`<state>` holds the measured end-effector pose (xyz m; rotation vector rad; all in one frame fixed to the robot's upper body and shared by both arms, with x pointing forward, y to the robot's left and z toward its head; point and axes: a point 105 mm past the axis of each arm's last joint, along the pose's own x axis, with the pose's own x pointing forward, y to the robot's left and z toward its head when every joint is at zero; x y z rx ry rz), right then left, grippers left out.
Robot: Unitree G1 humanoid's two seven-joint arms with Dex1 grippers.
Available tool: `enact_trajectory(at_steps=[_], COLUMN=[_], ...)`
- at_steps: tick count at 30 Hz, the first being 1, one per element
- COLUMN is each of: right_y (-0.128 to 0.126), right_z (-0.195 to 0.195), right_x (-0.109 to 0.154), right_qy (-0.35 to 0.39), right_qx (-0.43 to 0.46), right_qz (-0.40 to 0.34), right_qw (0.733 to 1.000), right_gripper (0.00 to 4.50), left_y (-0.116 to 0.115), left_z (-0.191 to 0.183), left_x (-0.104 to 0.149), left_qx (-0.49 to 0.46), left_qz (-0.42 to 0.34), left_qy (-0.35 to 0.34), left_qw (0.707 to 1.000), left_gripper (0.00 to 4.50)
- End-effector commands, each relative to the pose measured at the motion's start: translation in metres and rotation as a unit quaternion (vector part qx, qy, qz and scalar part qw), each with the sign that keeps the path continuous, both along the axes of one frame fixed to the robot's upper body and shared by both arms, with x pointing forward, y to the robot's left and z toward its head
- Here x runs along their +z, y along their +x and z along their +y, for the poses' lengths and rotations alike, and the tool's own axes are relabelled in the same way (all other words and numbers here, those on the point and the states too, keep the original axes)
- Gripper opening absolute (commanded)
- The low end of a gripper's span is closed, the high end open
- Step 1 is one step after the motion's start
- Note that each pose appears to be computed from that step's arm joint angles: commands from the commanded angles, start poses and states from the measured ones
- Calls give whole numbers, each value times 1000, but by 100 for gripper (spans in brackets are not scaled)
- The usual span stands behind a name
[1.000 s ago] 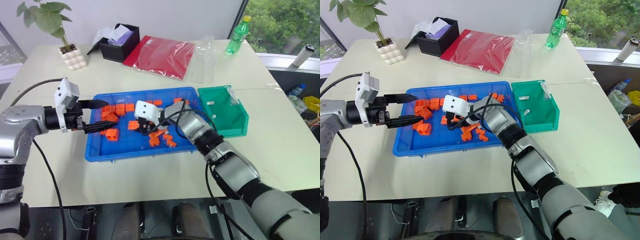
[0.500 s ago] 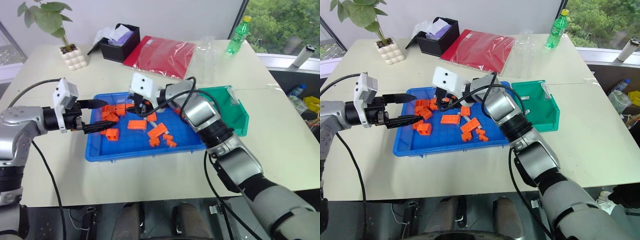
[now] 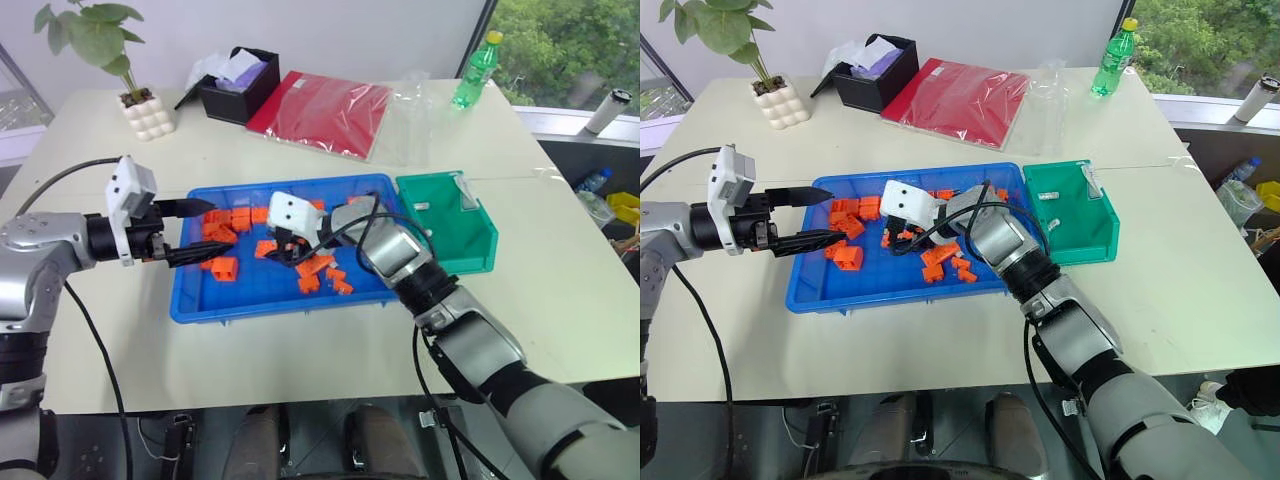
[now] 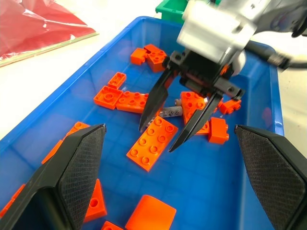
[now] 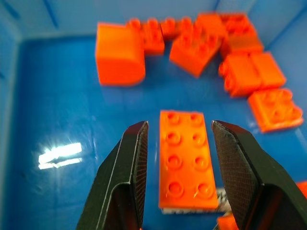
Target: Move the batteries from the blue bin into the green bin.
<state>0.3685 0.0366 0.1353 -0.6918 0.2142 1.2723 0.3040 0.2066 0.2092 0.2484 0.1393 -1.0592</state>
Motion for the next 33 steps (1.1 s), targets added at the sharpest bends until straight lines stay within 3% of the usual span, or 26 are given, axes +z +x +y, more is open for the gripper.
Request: enact_trajectory(at_steps=[1, 5, 8, 11, 17, 20, 25, 33], right_y=[1, 5, 6, 6, 6, 4, 3, 2], right_z=[7, 7, 9, 10, 12, 13, 13, 16], right_x=[2, -2, 0, 1, 2, 1, 0, 11], right_qy=[-2, -3, 0, -2, -2, -1, -4, 6], right_qx=[15, 9, 7, 9, 13, 19, 20, 24], right_qz=[-19, -19, -25, -33, -37, -34, -33, -45], right_qw=[1000, 1000, 1000, 999, 999, 999, 999, 999], right_gripper=[215, 215, 295, 438, 445, 355, 121, 121], left_y=[-3, -3, -4, -3, -2, -2, -1, -2], left_z=[1, 2, 3, 3, 4, 3, 4, 6], left_x=[13, 13, 13, 13, 14, 14, 14, 16], left_qx=[0, 3, 4, 5, 6, 7, 9, 12], left_qz=[-23, -24, -24, -24, -26, -27, -30, -33], left_qy=[-5, -6, -6, -5, -5, -6, -6, -5], left_qw=[1000, 1000, 1000, 1000, 1000, 1000, 999, 999], left_gripper=[450, 450, 450, 450, 450, 450, 450, 450])
